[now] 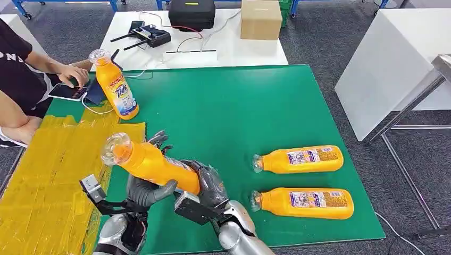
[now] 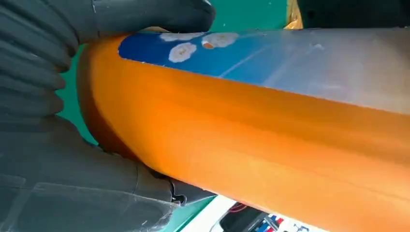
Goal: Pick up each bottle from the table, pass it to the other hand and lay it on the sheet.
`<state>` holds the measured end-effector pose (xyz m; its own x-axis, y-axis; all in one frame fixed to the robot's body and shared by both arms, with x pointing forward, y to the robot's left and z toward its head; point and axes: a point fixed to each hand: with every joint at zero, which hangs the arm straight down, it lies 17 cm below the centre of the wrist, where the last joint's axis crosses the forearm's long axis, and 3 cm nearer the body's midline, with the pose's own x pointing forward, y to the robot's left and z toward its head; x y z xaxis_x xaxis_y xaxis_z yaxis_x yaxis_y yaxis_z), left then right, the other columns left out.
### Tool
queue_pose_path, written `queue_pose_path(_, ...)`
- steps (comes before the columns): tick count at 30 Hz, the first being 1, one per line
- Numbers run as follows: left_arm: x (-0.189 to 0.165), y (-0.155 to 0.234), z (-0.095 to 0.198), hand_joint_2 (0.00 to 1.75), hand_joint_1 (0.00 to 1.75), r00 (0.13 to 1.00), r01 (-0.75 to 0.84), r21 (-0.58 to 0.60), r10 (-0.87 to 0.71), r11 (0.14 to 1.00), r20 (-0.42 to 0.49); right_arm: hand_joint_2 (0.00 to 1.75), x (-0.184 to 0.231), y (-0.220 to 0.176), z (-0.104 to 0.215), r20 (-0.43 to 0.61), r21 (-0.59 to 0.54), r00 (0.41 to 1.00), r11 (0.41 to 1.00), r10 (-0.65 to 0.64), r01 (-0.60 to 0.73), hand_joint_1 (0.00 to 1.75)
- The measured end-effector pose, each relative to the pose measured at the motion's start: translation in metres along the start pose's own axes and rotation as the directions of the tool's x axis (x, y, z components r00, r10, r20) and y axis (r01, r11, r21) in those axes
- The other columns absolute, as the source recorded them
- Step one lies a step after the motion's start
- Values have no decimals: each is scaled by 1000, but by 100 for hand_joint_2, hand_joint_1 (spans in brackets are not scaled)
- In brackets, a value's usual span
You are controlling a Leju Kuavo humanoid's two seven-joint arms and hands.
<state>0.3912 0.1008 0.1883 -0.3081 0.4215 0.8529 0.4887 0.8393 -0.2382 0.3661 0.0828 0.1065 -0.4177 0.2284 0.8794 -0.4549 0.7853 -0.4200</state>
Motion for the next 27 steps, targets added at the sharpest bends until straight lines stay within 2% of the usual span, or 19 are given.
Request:
queue_pose_path(9,4,1,2,175,175,999,-41,-5,41,999,13,175,1,4,-3,19,27,999,999,37,-37,175)
queue_pose_path(27,6,-3,-3,175,175,1000,-24,-22,24,999,19,175,0,-4,-4,25,10,999,999,39,-40,175)
